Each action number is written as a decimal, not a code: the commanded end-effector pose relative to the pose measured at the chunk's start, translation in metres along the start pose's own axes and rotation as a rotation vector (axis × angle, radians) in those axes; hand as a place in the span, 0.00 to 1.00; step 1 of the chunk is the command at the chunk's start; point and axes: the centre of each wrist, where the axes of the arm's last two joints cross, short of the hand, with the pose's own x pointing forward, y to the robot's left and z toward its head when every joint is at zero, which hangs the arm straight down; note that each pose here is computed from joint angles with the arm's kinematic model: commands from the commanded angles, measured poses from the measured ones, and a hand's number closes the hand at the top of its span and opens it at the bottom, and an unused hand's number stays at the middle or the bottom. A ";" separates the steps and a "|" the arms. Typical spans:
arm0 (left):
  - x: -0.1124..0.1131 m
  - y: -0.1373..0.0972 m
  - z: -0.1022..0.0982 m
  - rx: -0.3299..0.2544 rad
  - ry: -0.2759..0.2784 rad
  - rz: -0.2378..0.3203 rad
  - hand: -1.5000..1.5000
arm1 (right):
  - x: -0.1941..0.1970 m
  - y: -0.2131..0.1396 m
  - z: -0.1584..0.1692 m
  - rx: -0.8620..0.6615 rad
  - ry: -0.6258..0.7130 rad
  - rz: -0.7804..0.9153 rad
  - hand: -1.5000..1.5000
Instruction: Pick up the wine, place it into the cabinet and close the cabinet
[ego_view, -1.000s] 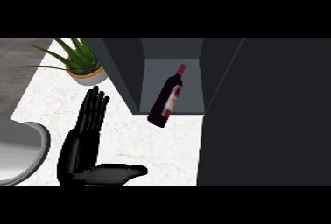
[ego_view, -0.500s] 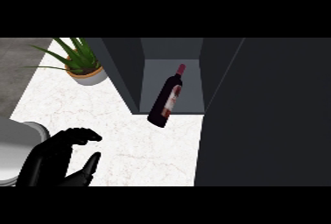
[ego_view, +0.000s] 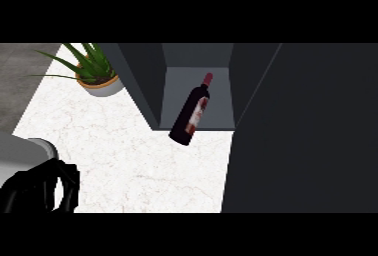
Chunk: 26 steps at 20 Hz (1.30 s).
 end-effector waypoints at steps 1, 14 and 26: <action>0.005 0.024 -0.003 -0.009 -0.011 -0.003 1.00 | 0.021 0.007 -0.005 0.128 -0.077 -0.093 1.00; 0.012 0.040 0.012 -0.038 0.000 -0.016 1.00 | 0.039 0.031 -0.068 0.265 -0.169 -0.114 1.00; 0.018 0.059 0.012 -0.054 0.023 0.012 1.00 | 0.062 0.058 -0.167 0.268 -0.136 -0.177 1.00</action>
